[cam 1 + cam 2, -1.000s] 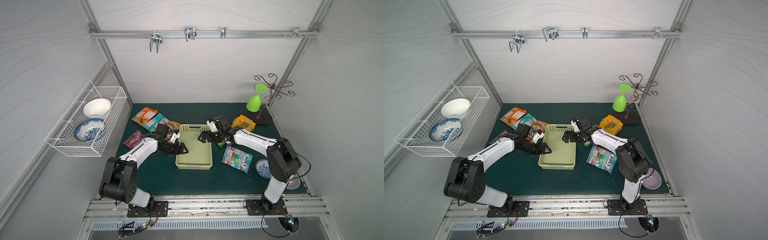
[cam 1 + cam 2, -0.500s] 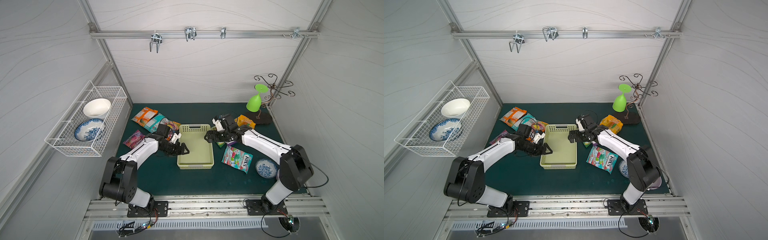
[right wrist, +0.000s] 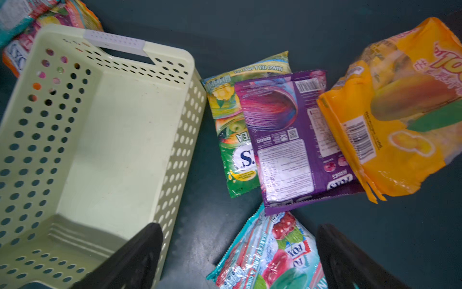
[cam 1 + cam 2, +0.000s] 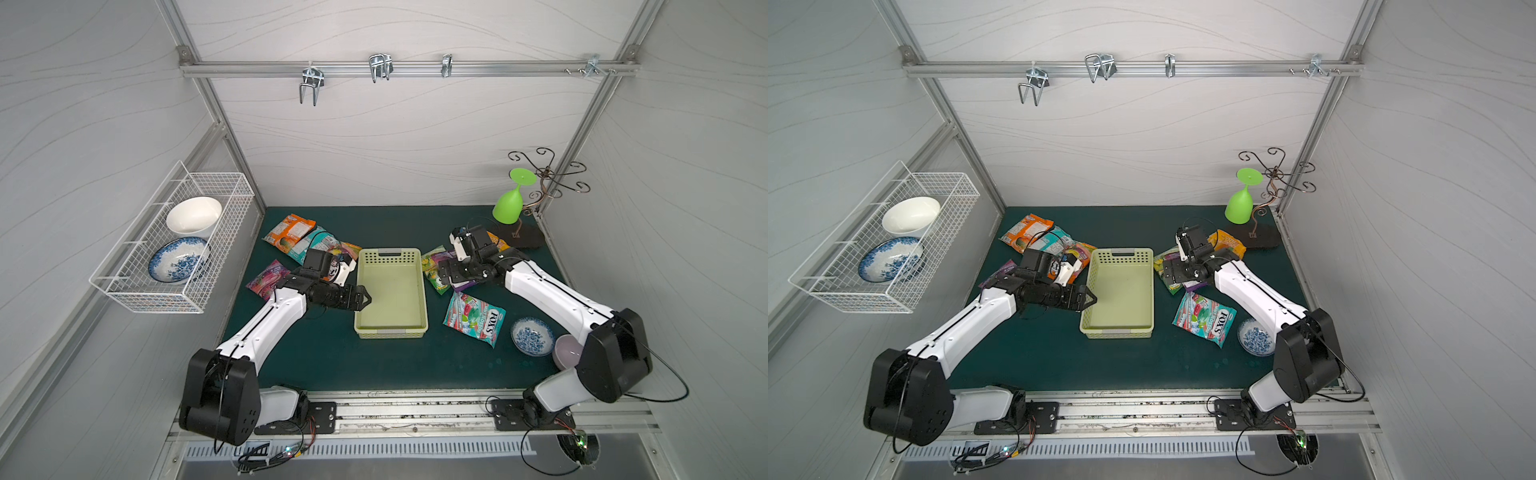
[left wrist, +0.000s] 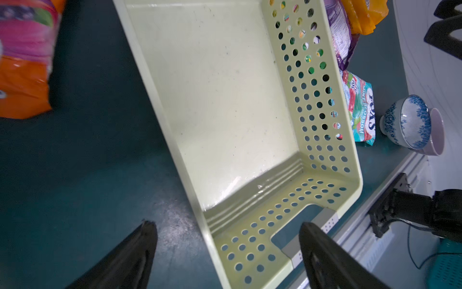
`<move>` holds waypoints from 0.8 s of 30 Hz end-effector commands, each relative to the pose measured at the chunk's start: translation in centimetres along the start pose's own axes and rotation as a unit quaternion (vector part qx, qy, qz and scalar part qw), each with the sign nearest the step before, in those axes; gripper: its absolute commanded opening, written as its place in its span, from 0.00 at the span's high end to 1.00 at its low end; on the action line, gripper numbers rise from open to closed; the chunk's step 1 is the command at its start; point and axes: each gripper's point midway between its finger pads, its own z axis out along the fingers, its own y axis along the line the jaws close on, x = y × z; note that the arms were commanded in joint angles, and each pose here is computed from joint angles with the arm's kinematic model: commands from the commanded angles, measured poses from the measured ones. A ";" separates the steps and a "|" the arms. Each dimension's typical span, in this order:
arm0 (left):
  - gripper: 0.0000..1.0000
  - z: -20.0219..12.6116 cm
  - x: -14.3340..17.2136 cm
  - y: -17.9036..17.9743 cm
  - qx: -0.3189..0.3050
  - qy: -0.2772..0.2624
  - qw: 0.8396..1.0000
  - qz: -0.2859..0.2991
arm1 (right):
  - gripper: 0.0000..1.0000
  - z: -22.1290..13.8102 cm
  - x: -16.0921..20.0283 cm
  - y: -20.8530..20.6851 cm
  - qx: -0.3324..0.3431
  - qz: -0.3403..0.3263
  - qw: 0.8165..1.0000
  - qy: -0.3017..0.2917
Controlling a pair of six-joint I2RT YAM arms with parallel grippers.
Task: Put the candies in the basket
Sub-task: Pick up the candy at the center of the board.
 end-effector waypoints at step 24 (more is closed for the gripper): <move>0.02 -6.5 -4.8 6.2 -0.183 -0.123 0.974 0.051 | 0.29 7.8 -0.2 -1.5 0.144 -0.140 0.976 0.088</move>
